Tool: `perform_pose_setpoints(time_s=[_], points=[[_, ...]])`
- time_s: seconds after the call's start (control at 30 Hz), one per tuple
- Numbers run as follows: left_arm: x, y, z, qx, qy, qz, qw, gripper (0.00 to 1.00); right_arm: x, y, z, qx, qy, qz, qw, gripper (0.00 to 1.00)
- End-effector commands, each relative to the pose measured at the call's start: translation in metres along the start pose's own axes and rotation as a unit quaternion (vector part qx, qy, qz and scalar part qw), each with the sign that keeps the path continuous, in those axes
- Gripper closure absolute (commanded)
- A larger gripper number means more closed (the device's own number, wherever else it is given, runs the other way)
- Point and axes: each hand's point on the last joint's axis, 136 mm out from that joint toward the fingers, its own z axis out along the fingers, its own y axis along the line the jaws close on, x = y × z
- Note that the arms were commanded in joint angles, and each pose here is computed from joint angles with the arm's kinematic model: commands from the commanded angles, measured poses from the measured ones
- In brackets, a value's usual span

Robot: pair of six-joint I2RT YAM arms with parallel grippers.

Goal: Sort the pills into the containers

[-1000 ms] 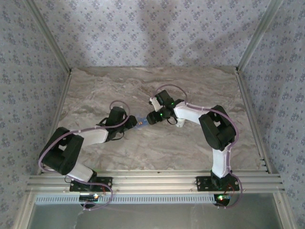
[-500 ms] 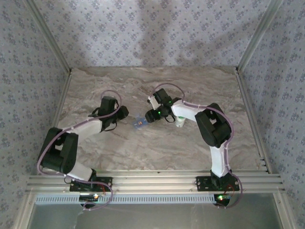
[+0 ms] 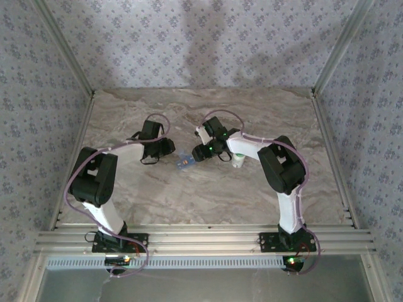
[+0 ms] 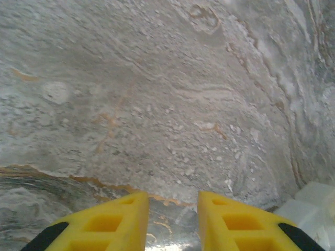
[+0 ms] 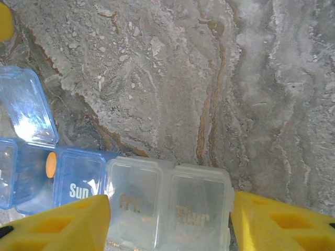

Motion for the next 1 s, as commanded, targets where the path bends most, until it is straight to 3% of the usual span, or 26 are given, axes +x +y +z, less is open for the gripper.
perform_pose_setpoints(time_s=[0.0,0.7,0.97], points=[[0.005,-0.011,-0.001,0.029,0.019,0.012,0.999,0.69,0.023,-0.013,0.008,0.010,0.036,0.012,0.999,0.37],[0.032,-0.072,-0.019,0.142,0.042,0.049,0.988,0.70,0.025,-0.019,0.015,0.008,0.031,0.047,0.998,0.37],[0.045,-0.071,-0.013,0.128,0.058,0.054,0.989,0.72,0.027,-0.022,0.016,0.011,0.033,0.052,0.998,0.37]])
